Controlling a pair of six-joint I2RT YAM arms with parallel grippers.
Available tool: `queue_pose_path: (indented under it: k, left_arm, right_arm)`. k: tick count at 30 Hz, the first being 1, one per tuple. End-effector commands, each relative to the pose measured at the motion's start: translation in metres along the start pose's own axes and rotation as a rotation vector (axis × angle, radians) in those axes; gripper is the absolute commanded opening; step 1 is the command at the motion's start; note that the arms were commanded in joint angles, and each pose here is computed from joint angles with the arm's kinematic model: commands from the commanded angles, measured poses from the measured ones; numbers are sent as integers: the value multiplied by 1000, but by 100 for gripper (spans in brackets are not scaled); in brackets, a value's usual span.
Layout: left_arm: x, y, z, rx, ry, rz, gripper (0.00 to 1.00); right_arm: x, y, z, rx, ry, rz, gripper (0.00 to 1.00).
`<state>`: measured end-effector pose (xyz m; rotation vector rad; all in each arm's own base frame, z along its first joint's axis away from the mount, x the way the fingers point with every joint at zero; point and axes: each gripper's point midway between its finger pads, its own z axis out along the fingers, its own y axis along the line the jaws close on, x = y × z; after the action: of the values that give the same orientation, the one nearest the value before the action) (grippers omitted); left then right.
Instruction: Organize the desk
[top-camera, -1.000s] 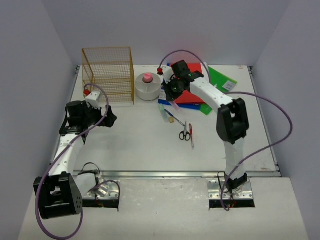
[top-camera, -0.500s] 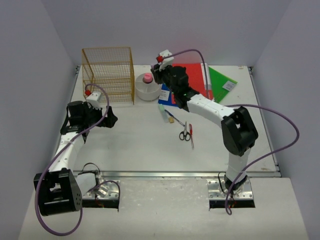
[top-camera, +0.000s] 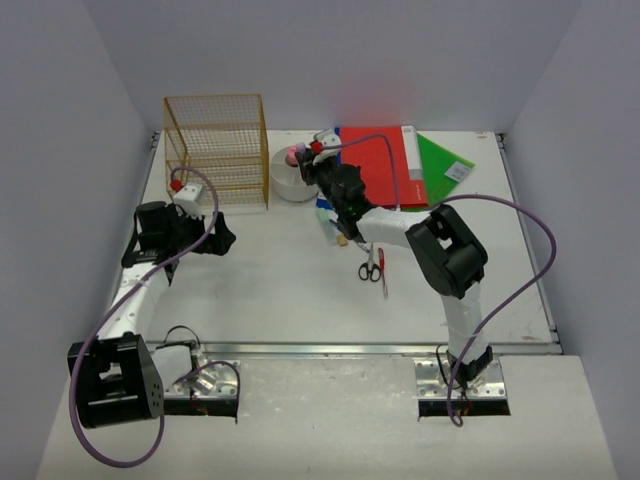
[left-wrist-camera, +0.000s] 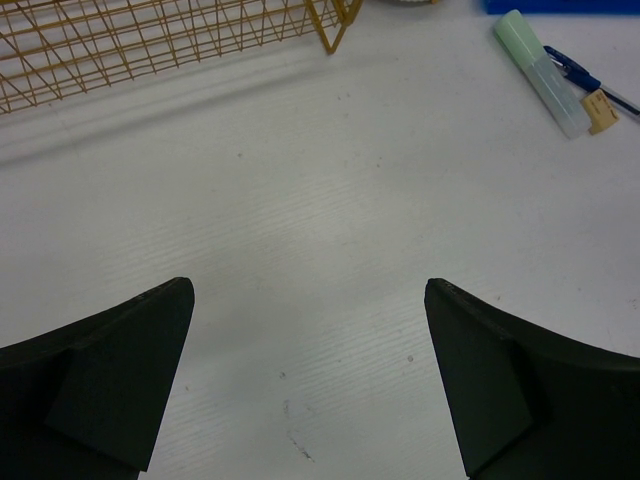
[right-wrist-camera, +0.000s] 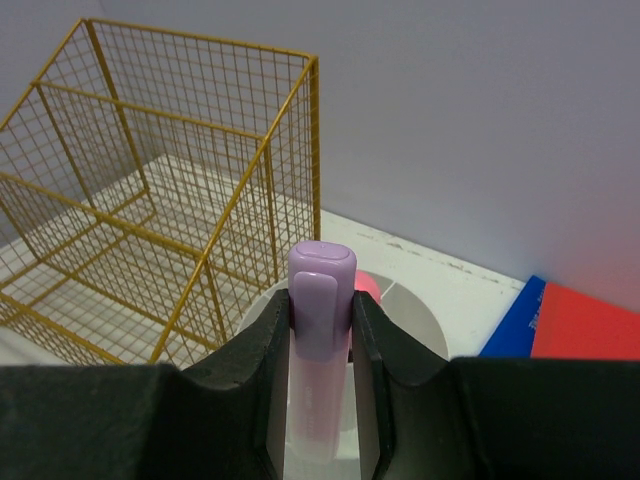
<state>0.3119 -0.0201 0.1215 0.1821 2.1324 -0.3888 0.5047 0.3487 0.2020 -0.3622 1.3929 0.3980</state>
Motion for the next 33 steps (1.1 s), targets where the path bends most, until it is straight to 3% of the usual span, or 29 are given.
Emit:
queue_pose_path:
  k: [1,9,13,14,20,24,27,30,33]
  left_arm:
    - [-23,4,-1,-4,-60,31,100]
    - [-23,7,2,-11,-54,35,100]
    - [-22,7,1,-9,-44,42,100]
    - [-20,8,1,-13,-38,43,100]
    - [-18,7,-1,-18,-43,48,100]
    - [-17,5,0,-8,-48,36,100]
    - [-18,4,0,-2,-52,29,100]
    - [-21,4,-3,-6,-60,39,100]
    - [-22,4,-5,-12,-68,47,100]
  right_arm:
    - [-34,-3,13,38,-161,17,0]
    - [-11,-1,21,33,-168,-3,9]
    - [1,-3,22,37,-168,-28,21]
    - [1,-3,19,34,-163,-30,29]
    - [-22,7,-17,-85,-65,-41,44]
    - [-26,7,-47,-170,113,-21,57]
    - [0,19,-75,-285,390,7,47]
    - [29,30,-108,-331,671,92,46]
    - [58,22,-140,-258,798,131,46]
